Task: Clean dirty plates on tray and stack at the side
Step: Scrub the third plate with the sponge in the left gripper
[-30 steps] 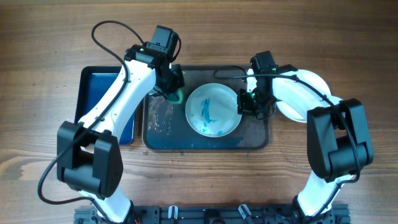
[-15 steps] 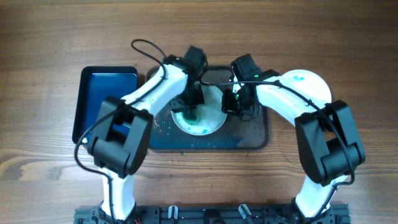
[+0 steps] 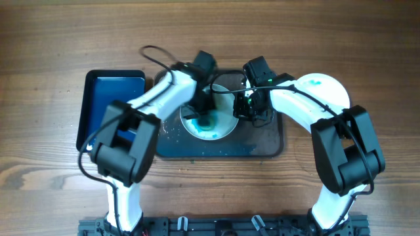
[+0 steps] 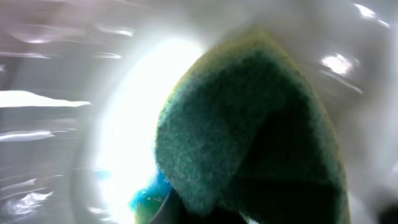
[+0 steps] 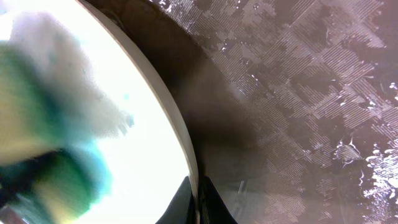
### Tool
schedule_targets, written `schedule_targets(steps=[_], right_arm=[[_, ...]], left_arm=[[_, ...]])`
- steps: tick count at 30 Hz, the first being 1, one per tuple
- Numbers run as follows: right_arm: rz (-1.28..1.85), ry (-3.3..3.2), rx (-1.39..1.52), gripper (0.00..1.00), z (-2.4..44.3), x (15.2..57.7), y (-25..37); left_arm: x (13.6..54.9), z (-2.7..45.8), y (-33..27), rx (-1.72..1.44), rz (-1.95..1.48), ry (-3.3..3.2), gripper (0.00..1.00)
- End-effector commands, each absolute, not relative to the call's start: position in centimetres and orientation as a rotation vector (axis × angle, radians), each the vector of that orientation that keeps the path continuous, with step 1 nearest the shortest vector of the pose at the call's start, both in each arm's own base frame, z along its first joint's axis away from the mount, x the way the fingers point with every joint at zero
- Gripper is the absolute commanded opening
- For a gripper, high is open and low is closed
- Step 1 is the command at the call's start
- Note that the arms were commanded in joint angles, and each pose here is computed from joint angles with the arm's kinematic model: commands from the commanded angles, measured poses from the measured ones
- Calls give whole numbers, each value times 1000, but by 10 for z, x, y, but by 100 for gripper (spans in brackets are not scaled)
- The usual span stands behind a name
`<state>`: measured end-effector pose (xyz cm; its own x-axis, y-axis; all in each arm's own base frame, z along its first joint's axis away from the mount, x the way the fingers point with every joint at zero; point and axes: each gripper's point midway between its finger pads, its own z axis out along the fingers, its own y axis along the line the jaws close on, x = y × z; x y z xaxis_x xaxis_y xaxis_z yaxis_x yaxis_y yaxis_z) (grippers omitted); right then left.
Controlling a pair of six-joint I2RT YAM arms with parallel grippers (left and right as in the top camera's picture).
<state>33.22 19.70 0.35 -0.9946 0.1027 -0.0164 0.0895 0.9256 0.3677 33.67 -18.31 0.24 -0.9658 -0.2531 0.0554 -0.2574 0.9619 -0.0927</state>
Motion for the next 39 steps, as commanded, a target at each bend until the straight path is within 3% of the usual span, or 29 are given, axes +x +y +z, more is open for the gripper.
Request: schedule_targets(steps=[1,4,8,10,17,18,21,24,26,29,31,33,36,39], right_arm=[[569,3050,151,4,3,335,195],[581,3047,150,4,4,335,197],[581,3048,148,4,4,335,197],[595,3048,137,4,4,334,198],[605,3048,123,4,4,334,199],[606,3048,122,4,5,334,199],[606,3048,121,4,5,334,199],[604,3048,112,4,4,334,199],[606,3046,114,4,5,334,199],[610,3041,114,4,5,335,200],[608,3045,114,4,5,334,200],[607,3047,115,4,5,334,199],[608,3045,116,4,5,334,199],[607,3047,116,4,5,334,199]], left_arm=[[335,-15,-68,950,-419,-2955,4],[328,-18,-83,711,-262,-2948,4],[308,-2,-186,-54,592,-2827,4],[301,8,-208,-212,776,-2771,4],[332,0,-218,-273,760,-2925,4],[344,-5,-210,-211,675,-2993,4],[387,-20,-127,392,-83,-3268,4],[375,-15,-91,645,-392,-3217,4],[349,-20,-106,604,-267,-3100,4],[310,-15,-179,301,283,-2893,4],[299,5,-233,41,707,-2773,4],[299,18,-256,-77,908,-2719,4],[313,18,-261,-113,957,-2769,4],[350,-11,-219,43,556,-3056,4]])
